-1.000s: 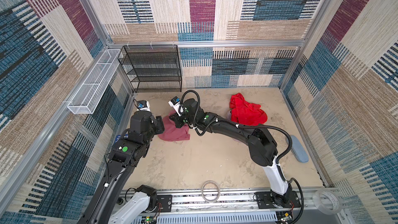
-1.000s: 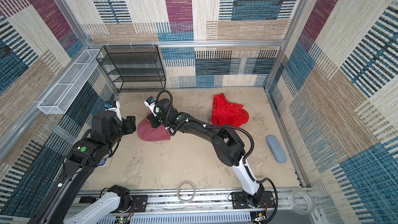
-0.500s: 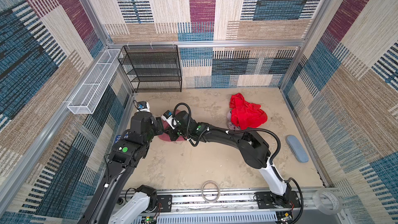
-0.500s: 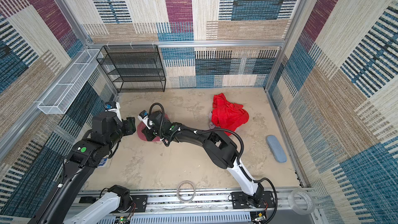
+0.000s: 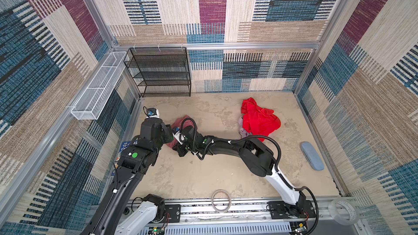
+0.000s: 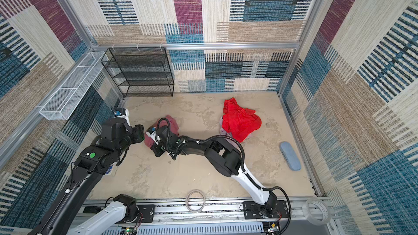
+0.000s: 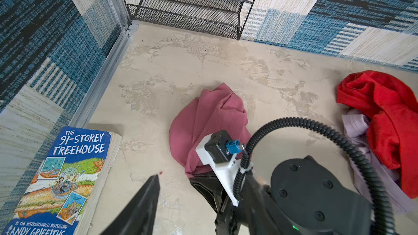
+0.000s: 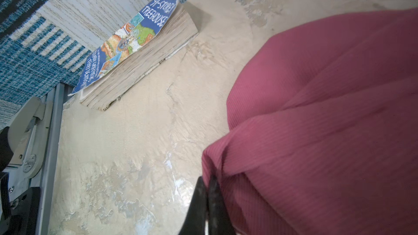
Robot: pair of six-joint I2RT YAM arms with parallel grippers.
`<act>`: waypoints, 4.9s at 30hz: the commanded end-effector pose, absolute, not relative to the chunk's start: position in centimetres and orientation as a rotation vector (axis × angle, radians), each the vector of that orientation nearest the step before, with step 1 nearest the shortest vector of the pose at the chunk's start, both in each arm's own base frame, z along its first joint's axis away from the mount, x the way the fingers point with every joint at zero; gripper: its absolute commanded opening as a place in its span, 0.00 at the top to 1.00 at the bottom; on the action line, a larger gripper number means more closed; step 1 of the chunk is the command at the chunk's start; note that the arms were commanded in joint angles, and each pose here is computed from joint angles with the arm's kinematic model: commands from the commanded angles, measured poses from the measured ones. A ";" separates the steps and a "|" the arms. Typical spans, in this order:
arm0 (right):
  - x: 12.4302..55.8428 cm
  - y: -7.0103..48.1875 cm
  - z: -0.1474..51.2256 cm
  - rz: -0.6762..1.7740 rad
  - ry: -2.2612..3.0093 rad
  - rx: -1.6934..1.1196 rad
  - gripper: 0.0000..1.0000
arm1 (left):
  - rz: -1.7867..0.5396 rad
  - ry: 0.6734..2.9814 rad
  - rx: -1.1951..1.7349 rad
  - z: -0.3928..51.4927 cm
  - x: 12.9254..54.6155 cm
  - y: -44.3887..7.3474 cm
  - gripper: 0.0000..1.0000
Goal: Pick out a specific cloth from the pile
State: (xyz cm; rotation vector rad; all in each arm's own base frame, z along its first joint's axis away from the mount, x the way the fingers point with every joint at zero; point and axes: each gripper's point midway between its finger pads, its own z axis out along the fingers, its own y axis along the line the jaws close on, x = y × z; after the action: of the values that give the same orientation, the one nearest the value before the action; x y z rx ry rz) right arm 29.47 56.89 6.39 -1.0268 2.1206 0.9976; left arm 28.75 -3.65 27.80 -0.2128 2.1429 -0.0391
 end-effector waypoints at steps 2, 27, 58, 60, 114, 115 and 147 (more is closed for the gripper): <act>28.8 57.9 6.4 1.052 2.102 -1.027 1.00 | -0.066 2.127 -0.228 27.8 29.3 -4.0 0.38; 26.2 51.8 15.9 1.083 2.014 -0.941 0.54 | -0.101 2.153 -0.205 26.9 29.8 -4.8 0.38; 32.2 23.8 20.7 0.712 1.945 -0.316 0.50 | -0.451 2.390 -0.219 16.5 38.0 -13.0 0.43; 32.0 23.0 20.5 0.716 1.932 -0.284 0.48 | -0.446 2.419 -0.232 15.0 38.3 -13.1 0.44; 37.9 27.1 17.3 0.755 2.063 -0.340 0.48 | -0.466 2.298 -0.741 8.9 47.2 0.4 0.63; 37.9 27.1 17.5 0.752 2.056 -0.343 0.48 | -0.441 2.285 -0.717 9.8 46.9 0.3 0.62; 38.8 -2.2 19.0 -0.112 1.663 0.285 0.01 | 0.247 1.949 -0.140 15.3 40.4 0.9 0.00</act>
State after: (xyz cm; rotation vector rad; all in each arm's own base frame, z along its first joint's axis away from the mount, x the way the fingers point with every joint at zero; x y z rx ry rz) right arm 38.49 -1.42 15.98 0.2658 1.8185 -0.0796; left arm 39.41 0.50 12.60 -0.1687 2.0617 0.2080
